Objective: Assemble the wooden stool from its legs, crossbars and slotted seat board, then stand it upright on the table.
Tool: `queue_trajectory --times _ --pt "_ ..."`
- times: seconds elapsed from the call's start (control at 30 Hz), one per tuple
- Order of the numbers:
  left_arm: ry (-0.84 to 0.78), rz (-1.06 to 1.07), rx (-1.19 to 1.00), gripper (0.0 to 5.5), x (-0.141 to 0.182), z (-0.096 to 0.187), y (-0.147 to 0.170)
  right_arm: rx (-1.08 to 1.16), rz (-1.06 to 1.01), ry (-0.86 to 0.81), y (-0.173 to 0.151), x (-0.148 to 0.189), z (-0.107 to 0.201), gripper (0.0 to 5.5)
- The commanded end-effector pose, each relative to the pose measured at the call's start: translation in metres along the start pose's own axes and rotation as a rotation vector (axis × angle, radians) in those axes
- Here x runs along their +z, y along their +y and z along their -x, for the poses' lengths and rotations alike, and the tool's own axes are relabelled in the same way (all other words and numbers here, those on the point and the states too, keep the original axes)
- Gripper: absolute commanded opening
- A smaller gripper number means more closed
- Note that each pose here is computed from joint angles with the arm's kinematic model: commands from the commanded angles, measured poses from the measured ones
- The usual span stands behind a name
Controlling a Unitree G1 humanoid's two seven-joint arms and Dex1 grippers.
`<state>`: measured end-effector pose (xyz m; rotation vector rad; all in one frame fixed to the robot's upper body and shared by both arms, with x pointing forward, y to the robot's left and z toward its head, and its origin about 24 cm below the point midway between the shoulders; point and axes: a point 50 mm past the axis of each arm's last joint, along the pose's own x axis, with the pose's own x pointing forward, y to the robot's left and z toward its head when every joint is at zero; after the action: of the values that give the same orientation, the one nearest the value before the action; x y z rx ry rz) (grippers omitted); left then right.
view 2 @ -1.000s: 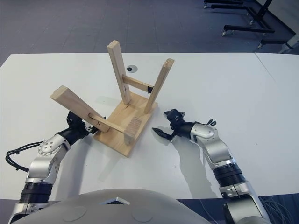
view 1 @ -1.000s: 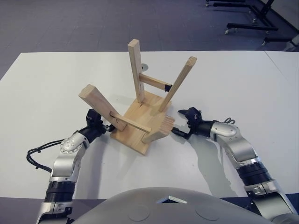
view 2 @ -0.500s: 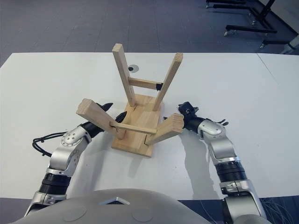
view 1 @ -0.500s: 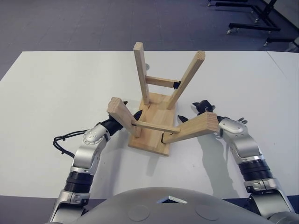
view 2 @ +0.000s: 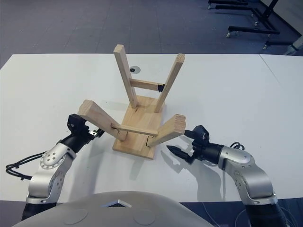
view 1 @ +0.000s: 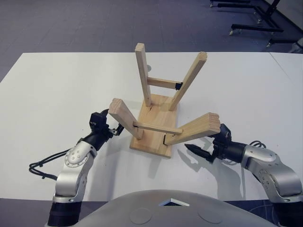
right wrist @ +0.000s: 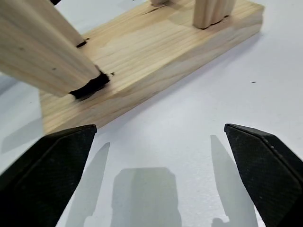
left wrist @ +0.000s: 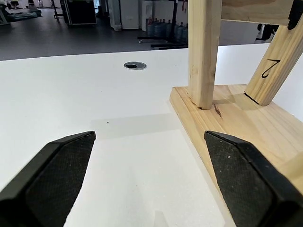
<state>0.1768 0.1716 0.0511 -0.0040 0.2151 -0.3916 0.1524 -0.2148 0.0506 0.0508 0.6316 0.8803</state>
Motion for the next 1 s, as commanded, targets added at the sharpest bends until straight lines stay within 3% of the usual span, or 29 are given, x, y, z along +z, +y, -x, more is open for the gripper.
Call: queue_trajectory --times 0.03,0.27,0.53,1.0 --pt "0.039 0.000 0.037 4.21 0.001 0.024 -0.012 0.064 0.001 0.106 0.012 -0.002 0.015 4.98" --pt "0.112 0.022 0.039 4.21 -0.009 0.034 -0.028 0.120 0.007 0.166 0.026 -0.003 -0.010 4.98" --pt "0.163 0.018 0.010 4.21 -0.010 0.041 -0.024 0.136 -0.012 0.196 0.054 -0.015 -0.040 4.98" --pt "0.132 -0.004 -0.041 4.21 -0.004 0.020 -0.012 -0.235 0.116 0.079 0.013 -0.031 -0.061 4.98"
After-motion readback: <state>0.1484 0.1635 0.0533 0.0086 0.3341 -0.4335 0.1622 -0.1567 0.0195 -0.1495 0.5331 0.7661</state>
